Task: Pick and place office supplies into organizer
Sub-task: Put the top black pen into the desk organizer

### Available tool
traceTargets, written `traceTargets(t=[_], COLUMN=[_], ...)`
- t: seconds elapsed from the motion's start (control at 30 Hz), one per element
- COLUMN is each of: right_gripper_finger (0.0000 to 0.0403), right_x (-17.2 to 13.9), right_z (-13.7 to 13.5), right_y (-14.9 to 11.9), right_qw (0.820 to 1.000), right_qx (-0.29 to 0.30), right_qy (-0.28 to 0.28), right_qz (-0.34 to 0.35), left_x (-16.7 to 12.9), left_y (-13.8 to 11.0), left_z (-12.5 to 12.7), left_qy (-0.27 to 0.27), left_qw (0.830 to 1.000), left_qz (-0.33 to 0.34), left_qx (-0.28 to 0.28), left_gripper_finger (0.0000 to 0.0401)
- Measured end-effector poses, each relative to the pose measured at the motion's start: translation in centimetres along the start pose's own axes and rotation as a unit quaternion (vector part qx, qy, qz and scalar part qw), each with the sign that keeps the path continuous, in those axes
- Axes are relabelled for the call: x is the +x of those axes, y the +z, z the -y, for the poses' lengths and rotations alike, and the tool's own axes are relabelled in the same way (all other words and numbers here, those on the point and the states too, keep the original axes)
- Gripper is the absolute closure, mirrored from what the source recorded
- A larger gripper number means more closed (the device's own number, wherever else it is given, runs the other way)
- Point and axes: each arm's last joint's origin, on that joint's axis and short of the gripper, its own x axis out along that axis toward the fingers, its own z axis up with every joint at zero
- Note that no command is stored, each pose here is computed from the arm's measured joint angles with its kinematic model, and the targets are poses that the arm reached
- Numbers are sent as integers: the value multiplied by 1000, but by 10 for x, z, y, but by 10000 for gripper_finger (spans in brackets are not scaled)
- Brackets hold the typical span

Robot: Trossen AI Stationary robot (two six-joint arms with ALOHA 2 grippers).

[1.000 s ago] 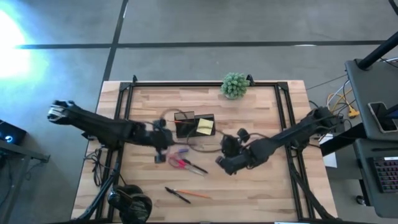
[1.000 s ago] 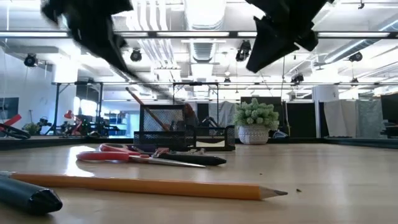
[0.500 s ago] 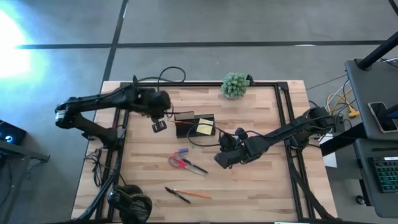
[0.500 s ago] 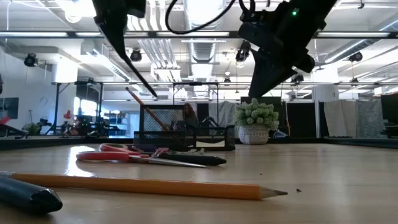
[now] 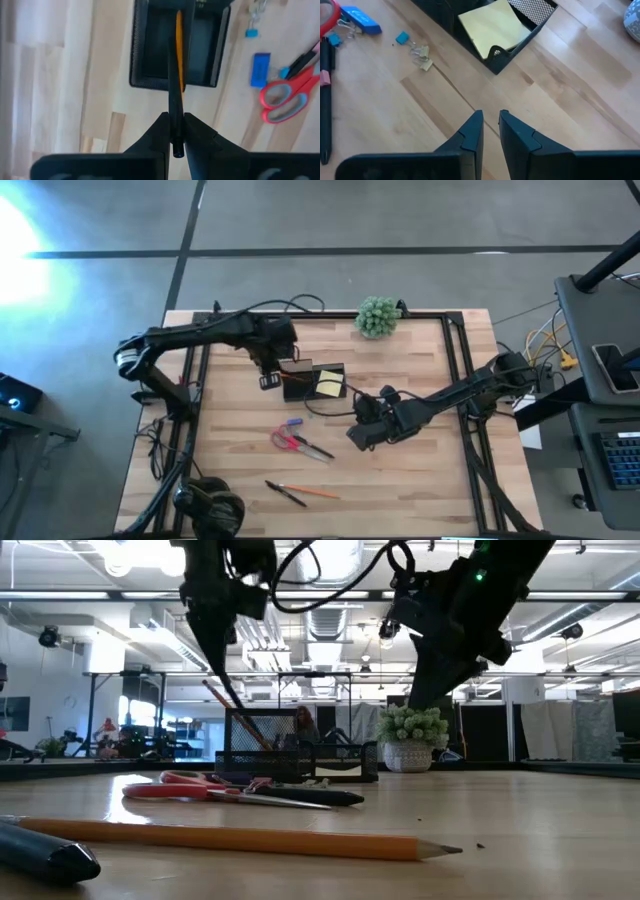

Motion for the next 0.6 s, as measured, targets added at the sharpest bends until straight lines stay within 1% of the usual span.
traceTargets(t=[0.1,0.17,0.3,0.4,0.47,0.53,0.6], right_gripper_finger=[351,351,351,351,351,351,348], right_x=[1,1,2,2,4,9,15], right_z=[1,1,1,1,-1,-4,-11], right_y=[-2,-2,-3,-3,-1,1,3], right_qw=[1000,1000,1000,1000,999,995,989], right_qx=[-3,-2,-3,4,12,16,1], right_qy=[-3,-2,-3,3,28,83,136], right_qz=[-2,-2,-3,-5,-25,-54,-59], left_x=[14,21,22,12,-1,-20,-39], left_y=[7,10,12,8,3,-5,-15], left_z=[-1,-2,-2,-2,-1,2,7], left_qy=[7,13,25,38,38,37,34], left_qw=[1000,999,999,999,999,999,997], left_qz=[-15,-25,-25,-10,3,21,44], left_qx=[26,36,30,12,-10,-33,-58], left_gripper_finger=[381,365,304,254,226,203,186])
